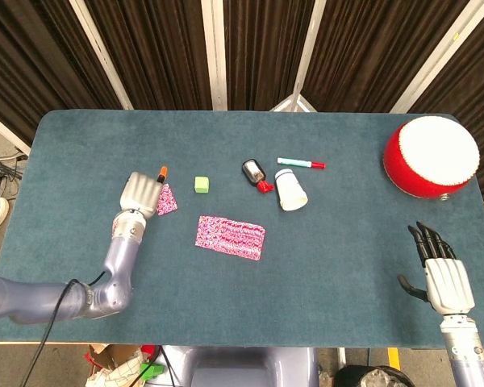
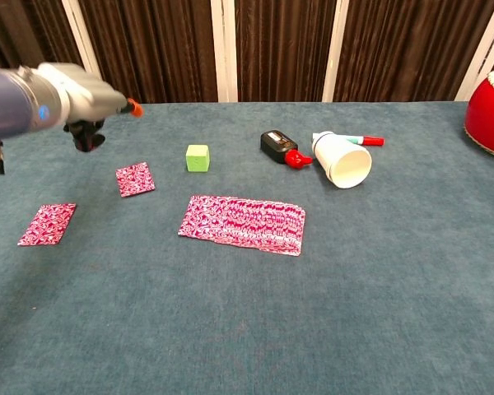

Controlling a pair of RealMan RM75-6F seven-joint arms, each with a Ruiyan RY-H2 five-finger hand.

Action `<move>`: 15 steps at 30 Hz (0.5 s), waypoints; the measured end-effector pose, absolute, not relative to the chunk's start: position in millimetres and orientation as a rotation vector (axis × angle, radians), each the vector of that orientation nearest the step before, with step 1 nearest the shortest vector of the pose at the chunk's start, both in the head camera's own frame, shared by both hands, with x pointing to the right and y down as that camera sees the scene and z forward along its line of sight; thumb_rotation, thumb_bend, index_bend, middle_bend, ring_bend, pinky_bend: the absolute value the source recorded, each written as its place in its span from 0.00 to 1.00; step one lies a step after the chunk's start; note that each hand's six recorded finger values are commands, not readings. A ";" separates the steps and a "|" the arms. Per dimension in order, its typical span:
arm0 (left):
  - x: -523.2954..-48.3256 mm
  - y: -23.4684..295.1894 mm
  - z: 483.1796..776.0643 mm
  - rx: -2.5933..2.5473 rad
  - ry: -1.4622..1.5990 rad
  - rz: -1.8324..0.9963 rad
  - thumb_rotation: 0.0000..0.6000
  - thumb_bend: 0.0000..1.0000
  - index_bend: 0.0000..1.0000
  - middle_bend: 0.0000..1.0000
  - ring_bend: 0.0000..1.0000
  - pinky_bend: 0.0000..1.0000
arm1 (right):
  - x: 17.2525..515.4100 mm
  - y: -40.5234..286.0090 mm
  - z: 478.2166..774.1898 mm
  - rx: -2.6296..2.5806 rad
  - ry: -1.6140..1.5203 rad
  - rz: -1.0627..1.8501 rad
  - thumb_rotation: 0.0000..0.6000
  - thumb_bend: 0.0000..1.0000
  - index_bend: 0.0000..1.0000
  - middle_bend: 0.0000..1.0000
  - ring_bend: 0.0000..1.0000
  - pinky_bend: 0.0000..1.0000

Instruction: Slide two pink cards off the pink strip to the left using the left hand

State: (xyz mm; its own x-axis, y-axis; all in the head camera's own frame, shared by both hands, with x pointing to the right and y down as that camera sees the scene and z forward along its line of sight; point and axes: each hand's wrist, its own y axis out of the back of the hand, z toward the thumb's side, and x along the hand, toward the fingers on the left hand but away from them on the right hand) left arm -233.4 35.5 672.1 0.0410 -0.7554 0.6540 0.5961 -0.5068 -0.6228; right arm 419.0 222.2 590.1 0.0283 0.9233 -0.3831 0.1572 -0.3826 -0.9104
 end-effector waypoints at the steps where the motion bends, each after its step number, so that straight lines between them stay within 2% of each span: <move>1: -234.6 36.4 663.1 -1.300 0.202 -1.663 1.00 0.55 0.06 0.40 0.40 0.48 | 418.7 222.3 589.7 -1.623 -1.118 1.415 1.00 0.28 0.02 0.05 0.08 0.19; 4: -244.1 44.7 640.6 -1.349 0.240 -1.651 1.00 0.45 0.06 0.25 0.25 0.35 | 417.5 223.1 588.6 -1.629 -1.118 1.408 1.00 0.28 0.02 0.05 0.08 0.19; 8: -273.0 58.6 608.8 -1.379 0.283 -1.643 1.00 0.38 0.06 0.07 0.07 0.23 | 414.7 223.8 588.1 -1.638 -1.114 1.401 1.00 0.28 0.02 0.05 0.08 0.19; 15: -328.9 84.3 585.4 -1.371 0.380 -1.593 1.00 0.36 0.06 0.03 0.04 0.19 | 412.8 224.0 586.9 -1.639 -1.115 1.397 1.00 0.28 0.02 0.05 0.08 0.19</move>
